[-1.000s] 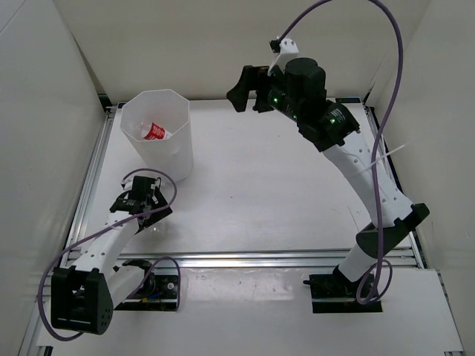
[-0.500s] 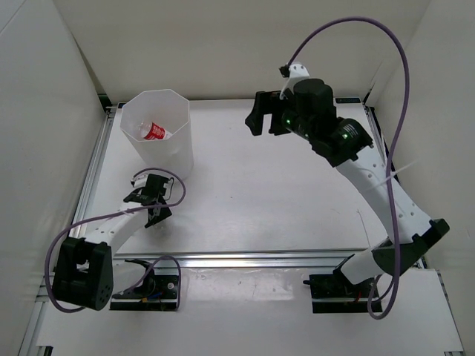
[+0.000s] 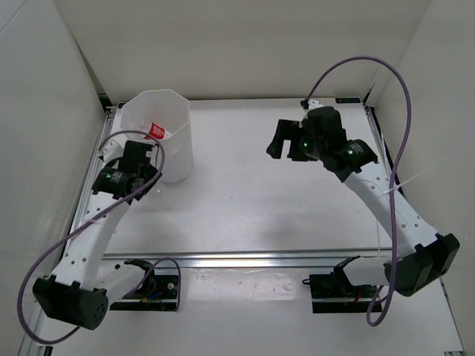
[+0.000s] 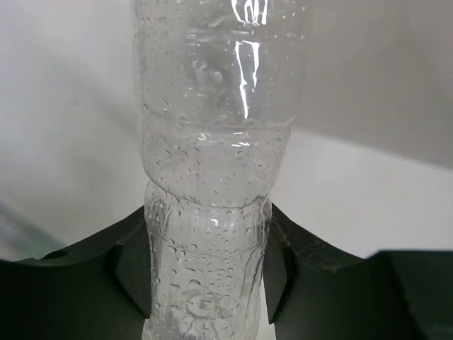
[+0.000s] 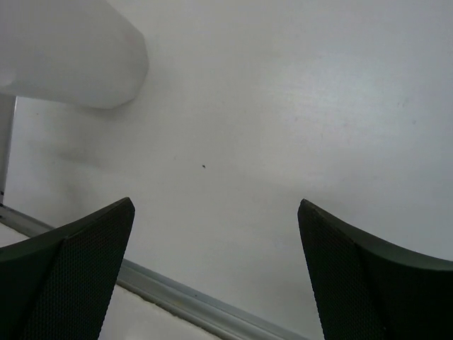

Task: Put the plastic bottles in the bin

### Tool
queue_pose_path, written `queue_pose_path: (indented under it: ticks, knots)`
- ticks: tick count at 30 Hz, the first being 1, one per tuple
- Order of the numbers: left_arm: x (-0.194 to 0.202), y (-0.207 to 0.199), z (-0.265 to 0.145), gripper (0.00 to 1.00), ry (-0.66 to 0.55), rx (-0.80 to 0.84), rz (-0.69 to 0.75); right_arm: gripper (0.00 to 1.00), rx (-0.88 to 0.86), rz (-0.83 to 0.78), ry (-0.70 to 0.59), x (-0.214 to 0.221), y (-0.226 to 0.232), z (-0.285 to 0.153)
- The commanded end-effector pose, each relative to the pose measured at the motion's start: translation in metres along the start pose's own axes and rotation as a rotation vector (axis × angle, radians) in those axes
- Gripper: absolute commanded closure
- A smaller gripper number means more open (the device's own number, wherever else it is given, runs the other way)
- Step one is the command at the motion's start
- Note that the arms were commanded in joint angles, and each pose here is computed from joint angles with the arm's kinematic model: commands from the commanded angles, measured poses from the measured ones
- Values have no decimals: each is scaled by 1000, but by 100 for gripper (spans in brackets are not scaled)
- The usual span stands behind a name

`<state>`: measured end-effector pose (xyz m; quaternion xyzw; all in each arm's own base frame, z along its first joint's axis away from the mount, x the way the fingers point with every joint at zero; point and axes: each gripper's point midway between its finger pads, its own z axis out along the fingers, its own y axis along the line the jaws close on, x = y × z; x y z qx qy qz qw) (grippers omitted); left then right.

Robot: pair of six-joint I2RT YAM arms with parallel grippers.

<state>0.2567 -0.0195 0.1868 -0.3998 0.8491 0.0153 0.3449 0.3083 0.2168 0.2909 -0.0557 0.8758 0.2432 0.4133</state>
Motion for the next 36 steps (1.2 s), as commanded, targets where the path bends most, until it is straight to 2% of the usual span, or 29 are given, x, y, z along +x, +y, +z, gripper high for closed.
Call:
queue_pose_path:
  ticks: [1, 3, 6, 9, 13, 14, 15, 16, 17, 22, 27, 28, 31, 34, 36]
  knots:
    - [-68, -29, -75, 64, -175, 203, -200, 0, -100, 126, 65, 25, 8, -3]
    - [-99, -51, -101, 69, -261, 321, -206, 0, -127, 139, 92, 33, 11, -1]
    - [-141, -89, -126, 69, -359, 411, -181, 0, -147, 140, 108, 32, 15, 6]
    - [-159, -124, -113, 68, -369, 389, -101, 0, -162, 113, 98, 20, 21, 11]
    - [-159, -168, -79, 59, -316, 389, -42, 0, -185, 84, 75, 2, 30, 15]
    - [-161, -179, -69, 52, -309, 380, -36, 0, -180, 86, 85, 3, 29, 17]
    - [-162, -184, -66, 37, -310, 376, -24, 0, -180, 77, 85, 3, 29, 17]
    - [-164, -181, -62, 8, -319, 348, -24, 0, -178, 80, 71, -2, 28, 15]
    - [-167, -180, -60, 0, -327, 324, -37, 0, -178, 80, 71, -3, 28, 15]
    - [-184, -139, -88, 0, -426, 229, -67, 0, -94, 170, 141, 17, 3, 15]
    - [-180, -53, -103, 0, -581, 107, -171, 0, -40, 252, 170, 36, -22, 6]
    - [-157, -22, -91, 0, -575, 63, -169, 0, -52, 256, 166, 37, -22, 0]
    - [-119, 29, -69, 0, -577, -1, -164, 0, -28, 266, 171, 48, -34, -6]
    - [-91, 65, -56, 0, -565, -44, -122, 0, -36, 236, 166, 51, -37, -11]
    - [-88, 79, -55, 0, -592, -72, -136, 0, -4, 243, 161, 51, -44, -15]
